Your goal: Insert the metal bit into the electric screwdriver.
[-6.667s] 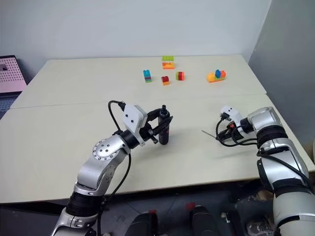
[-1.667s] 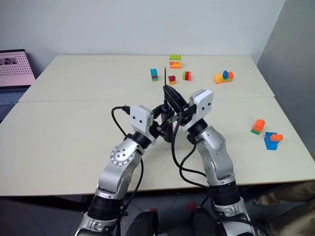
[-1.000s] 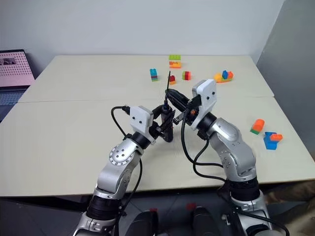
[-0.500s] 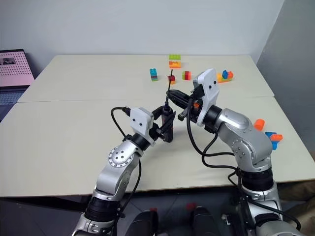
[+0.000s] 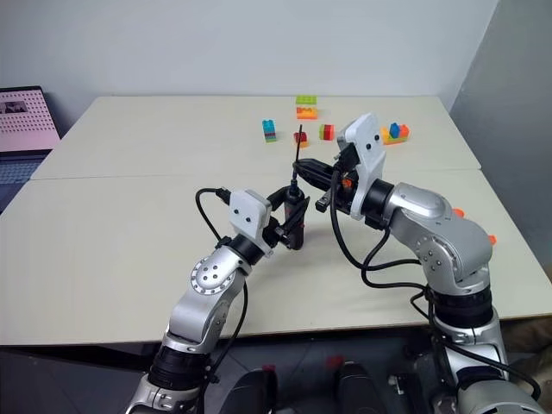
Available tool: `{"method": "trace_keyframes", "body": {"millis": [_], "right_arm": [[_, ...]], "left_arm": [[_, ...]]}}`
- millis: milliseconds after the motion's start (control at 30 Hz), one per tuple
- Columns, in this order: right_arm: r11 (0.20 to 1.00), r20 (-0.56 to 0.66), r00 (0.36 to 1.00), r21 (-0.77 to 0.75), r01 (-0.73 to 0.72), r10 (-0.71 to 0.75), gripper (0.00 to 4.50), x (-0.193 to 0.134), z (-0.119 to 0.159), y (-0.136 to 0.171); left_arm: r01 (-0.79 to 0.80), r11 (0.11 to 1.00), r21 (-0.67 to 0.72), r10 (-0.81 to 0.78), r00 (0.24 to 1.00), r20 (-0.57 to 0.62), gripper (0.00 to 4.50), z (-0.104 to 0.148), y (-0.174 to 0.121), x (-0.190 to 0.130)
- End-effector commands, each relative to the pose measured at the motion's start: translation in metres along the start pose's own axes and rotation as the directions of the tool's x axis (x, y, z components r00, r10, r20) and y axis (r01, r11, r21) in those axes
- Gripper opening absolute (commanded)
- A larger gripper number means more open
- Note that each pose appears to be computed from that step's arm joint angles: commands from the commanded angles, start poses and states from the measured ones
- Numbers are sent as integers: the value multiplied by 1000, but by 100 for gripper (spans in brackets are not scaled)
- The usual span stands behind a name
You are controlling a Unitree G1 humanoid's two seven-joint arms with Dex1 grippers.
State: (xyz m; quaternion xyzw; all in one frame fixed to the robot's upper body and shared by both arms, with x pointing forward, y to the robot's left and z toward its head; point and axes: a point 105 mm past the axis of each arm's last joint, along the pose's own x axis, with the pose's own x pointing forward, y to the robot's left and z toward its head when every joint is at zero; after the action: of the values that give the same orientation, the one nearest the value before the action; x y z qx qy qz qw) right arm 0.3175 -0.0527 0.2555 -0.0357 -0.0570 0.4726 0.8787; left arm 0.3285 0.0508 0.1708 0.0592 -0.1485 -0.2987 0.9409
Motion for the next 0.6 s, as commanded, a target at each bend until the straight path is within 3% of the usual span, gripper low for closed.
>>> {"method": "trace_keyframes", "body": {"millis": [33, 600], "right_arm": [[999, -9, 1000, -44, -16, 16, 0, -3, 7, 2], [998, -152, 987, -44, -49, 41, 0, 1, 0, -2]], "left_arm": [[-22, 1000, 19, 23, 998, -51, 164, -11, 5, -6], [-22, 1000, 20, 23, 998, -51, 164, -13, 4, -6]]}}
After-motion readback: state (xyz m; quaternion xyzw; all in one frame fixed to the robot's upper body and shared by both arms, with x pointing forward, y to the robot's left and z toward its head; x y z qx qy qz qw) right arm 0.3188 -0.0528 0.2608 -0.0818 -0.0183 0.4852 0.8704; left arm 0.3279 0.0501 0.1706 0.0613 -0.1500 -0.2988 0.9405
